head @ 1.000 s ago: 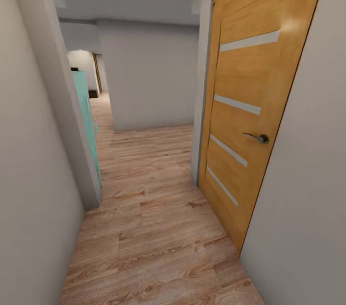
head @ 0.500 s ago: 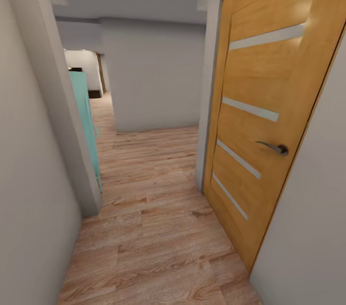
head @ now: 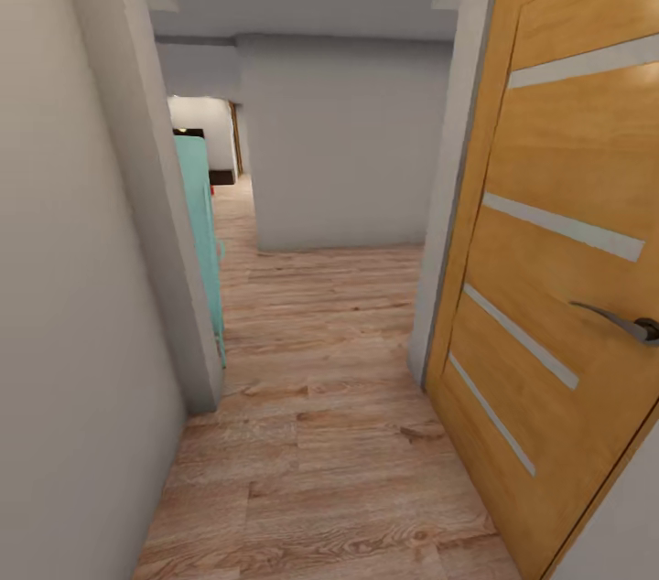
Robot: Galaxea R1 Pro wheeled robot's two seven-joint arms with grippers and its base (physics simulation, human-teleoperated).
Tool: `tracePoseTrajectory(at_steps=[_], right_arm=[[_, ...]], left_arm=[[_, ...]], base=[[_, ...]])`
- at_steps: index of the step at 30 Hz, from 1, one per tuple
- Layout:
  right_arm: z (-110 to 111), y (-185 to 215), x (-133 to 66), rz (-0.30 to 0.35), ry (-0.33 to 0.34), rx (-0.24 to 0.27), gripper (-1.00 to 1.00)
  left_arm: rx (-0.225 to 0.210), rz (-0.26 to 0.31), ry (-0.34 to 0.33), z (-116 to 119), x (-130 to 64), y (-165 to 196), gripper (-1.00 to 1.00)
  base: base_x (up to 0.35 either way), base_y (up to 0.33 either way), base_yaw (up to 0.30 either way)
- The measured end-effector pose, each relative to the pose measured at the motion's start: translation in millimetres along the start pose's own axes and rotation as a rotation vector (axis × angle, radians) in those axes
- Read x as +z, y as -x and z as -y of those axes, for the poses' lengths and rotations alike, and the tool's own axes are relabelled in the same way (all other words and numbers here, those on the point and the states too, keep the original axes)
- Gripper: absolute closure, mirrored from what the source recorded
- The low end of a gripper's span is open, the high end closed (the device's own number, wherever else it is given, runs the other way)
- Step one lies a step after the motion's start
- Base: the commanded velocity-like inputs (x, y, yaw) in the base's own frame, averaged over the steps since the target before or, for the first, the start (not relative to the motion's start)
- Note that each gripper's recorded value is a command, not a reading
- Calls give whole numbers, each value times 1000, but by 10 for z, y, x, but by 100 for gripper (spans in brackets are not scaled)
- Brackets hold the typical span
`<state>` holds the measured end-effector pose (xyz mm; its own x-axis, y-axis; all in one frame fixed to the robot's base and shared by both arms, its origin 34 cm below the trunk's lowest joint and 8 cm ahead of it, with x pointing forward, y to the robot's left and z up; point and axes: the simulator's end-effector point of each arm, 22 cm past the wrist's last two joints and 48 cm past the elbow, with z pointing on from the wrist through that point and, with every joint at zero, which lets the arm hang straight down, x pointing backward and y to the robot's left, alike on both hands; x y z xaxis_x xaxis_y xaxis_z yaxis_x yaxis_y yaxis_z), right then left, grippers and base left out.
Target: Move the two storage containers from the living room to the garage. In the garage, place one container on the floor and stack the other container on top of it (either order is fine).
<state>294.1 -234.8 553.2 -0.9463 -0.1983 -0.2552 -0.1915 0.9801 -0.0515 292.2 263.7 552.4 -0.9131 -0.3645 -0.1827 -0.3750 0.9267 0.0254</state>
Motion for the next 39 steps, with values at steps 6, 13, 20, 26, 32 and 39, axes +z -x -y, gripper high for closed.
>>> tracePoseTrajectory(at_steps=[6,13,20,26,32,39], right_arm=[[1,4,0,2,0,1,-100],[7,14,0,7,-1,0,-100],[7,8,0,4,-1,-2,-100],[4,-1,0,0,0,-3,-100],[6,8,0,5,0,-3,-100],[-3,9,0,4,0,-2,-100]], left_arm=[[0,0,0,0,0,0,-100],[0,0,-1,9,-1,-3,-100],[2,-1,-2,12,-1,-6,-100],[0,-1,-2,11,-1,-4,-100],[0,0,0,3,0,0,-100],[0,0,0,1,0,0,-100]], base=[[322,-2,231],[322,-74,35],[322,-102,2],[322,-104,0],[322,-104,0],[322,-102,110]])
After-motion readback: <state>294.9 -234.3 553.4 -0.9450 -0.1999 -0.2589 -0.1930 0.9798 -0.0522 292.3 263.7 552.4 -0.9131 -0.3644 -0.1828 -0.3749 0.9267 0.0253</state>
